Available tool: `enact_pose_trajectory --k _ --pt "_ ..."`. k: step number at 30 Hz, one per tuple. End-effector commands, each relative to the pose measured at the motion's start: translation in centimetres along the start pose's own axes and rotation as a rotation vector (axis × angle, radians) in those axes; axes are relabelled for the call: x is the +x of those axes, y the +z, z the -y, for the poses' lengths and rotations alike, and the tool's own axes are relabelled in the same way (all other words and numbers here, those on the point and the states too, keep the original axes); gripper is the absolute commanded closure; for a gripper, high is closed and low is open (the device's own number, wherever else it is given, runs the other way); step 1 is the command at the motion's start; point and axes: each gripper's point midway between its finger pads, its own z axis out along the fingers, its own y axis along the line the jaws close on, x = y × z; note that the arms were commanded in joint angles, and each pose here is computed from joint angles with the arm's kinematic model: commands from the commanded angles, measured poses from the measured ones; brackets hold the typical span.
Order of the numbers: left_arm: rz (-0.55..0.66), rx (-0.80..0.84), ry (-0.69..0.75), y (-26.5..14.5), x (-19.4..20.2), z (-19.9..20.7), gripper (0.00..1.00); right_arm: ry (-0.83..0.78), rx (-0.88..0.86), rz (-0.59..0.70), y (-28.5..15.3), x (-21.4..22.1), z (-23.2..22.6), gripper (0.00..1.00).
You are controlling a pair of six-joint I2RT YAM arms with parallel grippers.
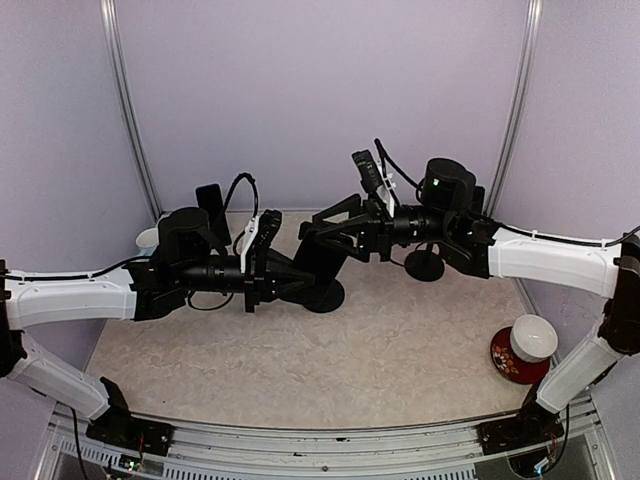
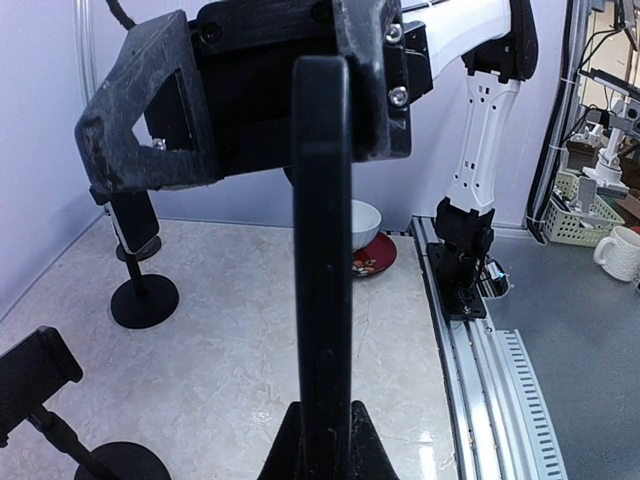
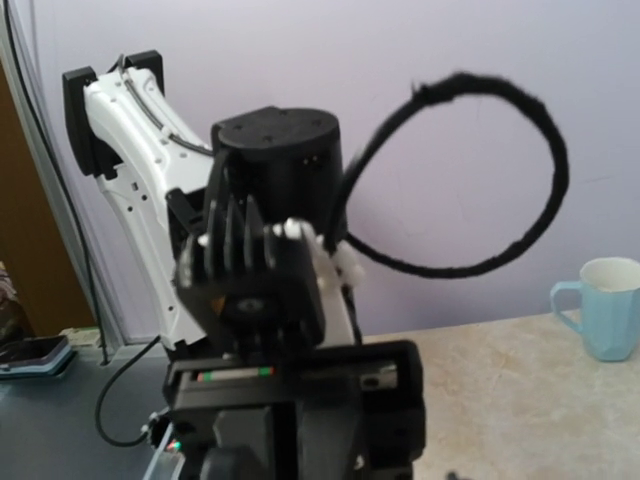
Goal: Place the phone on the phone stand
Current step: Pass from the left arm to the right
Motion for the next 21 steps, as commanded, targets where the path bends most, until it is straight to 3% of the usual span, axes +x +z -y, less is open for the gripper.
enact_pose_trajectory --k 1,9,11,14,16,17,21 --pt "0.105 0.003 0.069 -0.3 -3.8 0.4 1.0 0.019 -0.06 -0.001 0.5 0.7 -0.7 0.49" --pt "0.111 0.012 0.065 0.0 -3.8 0.3 1.0 0.024 -0.107 -0.002 1.1 0.9 -1.3 0.64" --pt "0.11 0.014 0.064 0.1 -3.8 0.4 1.0 0.023 -0.113 0.006 1.1 0.8 -1.5 0.74" --pt "0.108 0.012 0.062 0.2 -3.8 0.3 1.0 0.027 -0.123 0.01 1.1 0.7 -1.6 0.99" --pt "0.106 0.008 0.062 0.2 -3.8 0.2 0.99 0.028 -0.131 0.01 1.1 0.5 -1.7 1.0" --pt "0.105 0.003 0.062 0.2 -3.8 0.1 0.92 0.029 -0.134 0.01 1.1 0.5 -1.8 1.0" --pt "0.105 -0.037 0.07 -0.3 -4.0 -0.6 0.46 0.029 -0.089 -0.011 1.0 0.6 -1.1 1.0"
